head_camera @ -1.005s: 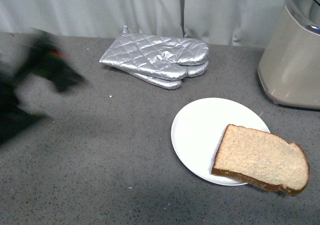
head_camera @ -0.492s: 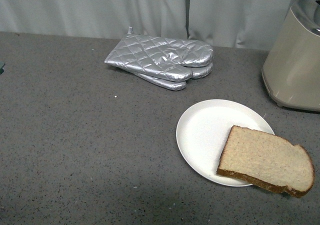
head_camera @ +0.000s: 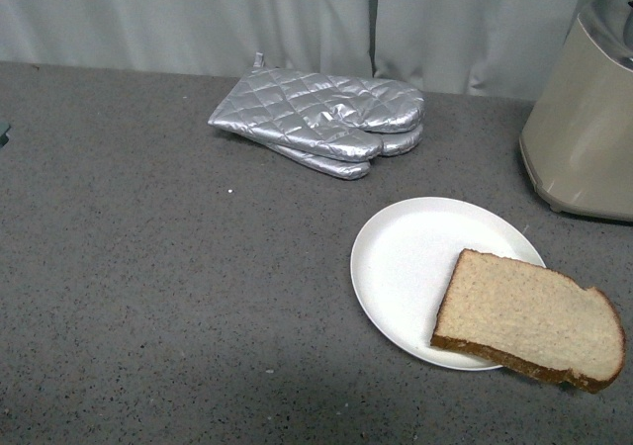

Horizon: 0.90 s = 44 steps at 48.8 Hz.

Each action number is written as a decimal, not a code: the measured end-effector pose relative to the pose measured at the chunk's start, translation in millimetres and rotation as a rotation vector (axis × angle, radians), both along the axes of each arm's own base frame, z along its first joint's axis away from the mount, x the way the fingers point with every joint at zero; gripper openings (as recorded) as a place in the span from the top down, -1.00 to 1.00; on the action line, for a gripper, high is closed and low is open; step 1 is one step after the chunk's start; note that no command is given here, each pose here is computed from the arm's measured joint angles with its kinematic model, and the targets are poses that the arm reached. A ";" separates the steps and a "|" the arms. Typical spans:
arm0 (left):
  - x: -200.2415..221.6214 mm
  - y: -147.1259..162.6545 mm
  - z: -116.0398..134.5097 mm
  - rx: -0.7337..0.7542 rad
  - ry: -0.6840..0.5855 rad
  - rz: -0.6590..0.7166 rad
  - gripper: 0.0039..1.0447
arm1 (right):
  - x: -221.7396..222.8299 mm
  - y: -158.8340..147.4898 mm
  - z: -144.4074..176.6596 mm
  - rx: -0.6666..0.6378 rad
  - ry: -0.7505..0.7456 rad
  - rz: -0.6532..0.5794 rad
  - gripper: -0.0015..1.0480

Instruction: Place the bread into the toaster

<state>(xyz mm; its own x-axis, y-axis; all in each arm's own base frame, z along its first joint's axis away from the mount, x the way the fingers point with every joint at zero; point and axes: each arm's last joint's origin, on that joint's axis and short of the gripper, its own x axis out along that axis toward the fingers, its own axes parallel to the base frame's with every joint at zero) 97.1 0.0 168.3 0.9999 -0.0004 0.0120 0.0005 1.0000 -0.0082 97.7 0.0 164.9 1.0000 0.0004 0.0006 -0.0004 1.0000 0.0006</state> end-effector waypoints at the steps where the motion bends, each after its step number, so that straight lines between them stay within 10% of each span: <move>1: 0.0 0.0 0.0 0.000 0.000 0.000 0.93 | 0.0 0.0 0.0 0.000 0.000 0.000 -0.82; 7: 0.0 0.0 0.1 0.000 -0.001 0.001 0.51 | 0.4 0.3 -1.0 0.016 0.028 0.021 -0.82; 10: 0.0 0.0 0.0 0.000 0.000 0.000 0.24 | 6.6 1.1 0.3 0.203 0.272 0.077 -0.82; 28: -0.1 0.0 0.1 0.000 -0.001 0.001 -0.89 | 88.2 -13.1 -52.2 0.693 0.659 -0.262 -0.82; 44: -0.1 0.0 0.0 0.002 -0.001 0.000 -0.88 | 79.5 5.1 -109.4 0.761 0.849 -0.345 -0.82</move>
